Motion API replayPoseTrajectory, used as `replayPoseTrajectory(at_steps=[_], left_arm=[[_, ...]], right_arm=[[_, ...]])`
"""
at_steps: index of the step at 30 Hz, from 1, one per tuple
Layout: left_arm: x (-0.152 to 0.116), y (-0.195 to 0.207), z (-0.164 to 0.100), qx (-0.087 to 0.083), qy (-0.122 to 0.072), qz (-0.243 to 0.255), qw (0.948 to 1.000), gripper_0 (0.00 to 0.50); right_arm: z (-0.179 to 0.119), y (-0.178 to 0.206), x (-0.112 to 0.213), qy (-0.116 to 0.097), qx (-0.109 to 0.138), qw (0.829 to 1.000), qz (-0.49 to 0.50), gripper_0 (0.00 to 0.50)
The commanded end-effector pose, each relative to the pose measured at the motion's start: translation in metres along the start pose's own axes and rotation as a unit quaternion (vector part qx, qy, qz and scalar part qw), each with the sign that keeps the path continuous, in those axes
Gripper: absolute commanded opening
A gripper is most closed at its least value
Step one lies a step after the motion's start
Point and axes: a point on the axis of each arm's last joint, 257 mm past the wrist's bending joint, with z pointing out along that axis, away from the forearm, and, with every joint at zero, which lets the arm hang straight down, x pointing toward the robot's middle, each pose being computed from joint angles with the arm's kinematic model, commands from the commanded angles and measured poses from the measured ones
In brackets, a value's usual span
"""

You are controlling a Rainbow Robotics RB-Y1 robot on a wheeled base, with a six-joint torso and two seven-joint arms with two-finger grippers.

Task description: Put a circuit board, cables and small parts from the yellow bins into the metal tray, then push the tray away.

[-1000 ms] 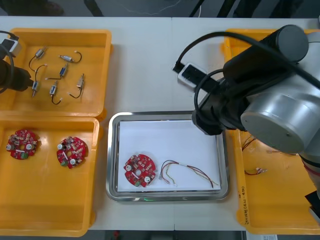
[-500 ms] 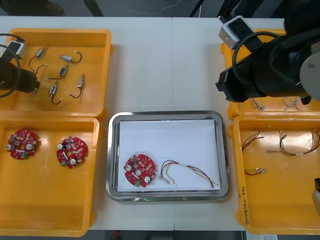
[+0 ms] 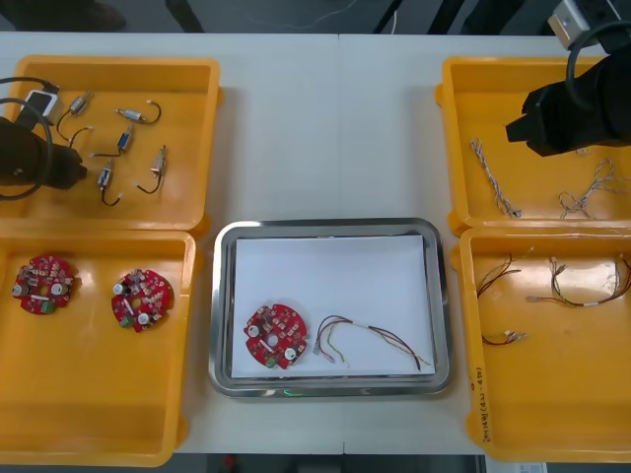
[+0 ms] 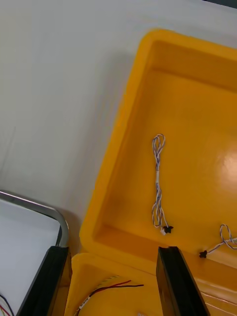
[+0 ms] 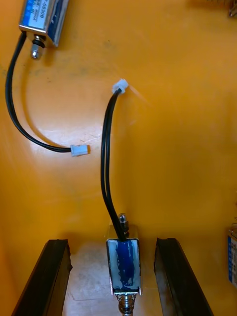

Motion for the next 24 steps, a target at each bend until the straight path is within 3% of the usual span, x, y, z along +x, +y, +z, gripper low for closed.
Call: replayPoseTrajectory(at_steps=[1, 4, 6, 8, 9, 10, 18, 24], left_arm=[[-0.031, -0.013, -0.005, 0.007, -0.025, 0.027, 0.9993, 0.5], [-0.028, -0.013, -0.003, 0.008, -0.022, 0.024, 0.9994, 0.5], [-0.027, -0.013, -0.003, 0.008, -0.021, 0.025, 0.9994, 0.449], [-0.025, -0.014, -0.002, 0.009, -0.018, 0.023, 0.9995, 0.229], [-0.025, -0.014, -0.002, 0.009, -0.018, 0.023, 0.9995, 0.166], [-0.024, -0.014, -0.001, 0.009, -0.017, 0.021, 0.9996, 0.0], [-0.02, -0.014, -0.002, 0.013, -0.009, 0.018, 0.9997, 0.0], [-0.02, -0.008, -0.017, 0.017, 0.005, 0.021, 0.9996, 0.0]], right_arm=[[-0.021, -0.042, -0.019, -0.024, 0.047, 0.998, 0.044, 0.5], [-0.019, -0.053, -0.017, -0.021, 0.062, 0.996, 0.057, 0.5], [-0.018, -0.061, -0.015, -0.018, 0.072, 0.995, 0.066, 0.5], [-0.015, -0.071, -0.01, -0.009, 0.079, 0.994, 0.08, 0.5], [-0.014, -0.074, -0.009, -0.007, 0.08, 0.993, 0.085, 0.5], [-0.012, -0.078, -0.007, -0.002, 0.08, 0.993, 0.092, 0.5], [-0.006, -0.106, 0.008, 0.02, 0.096, 0.986, 0.135, 0.5], [0.001, -0.121, 0.02, 0.042, 0.11, 0.982, 0.149, 0.5]])
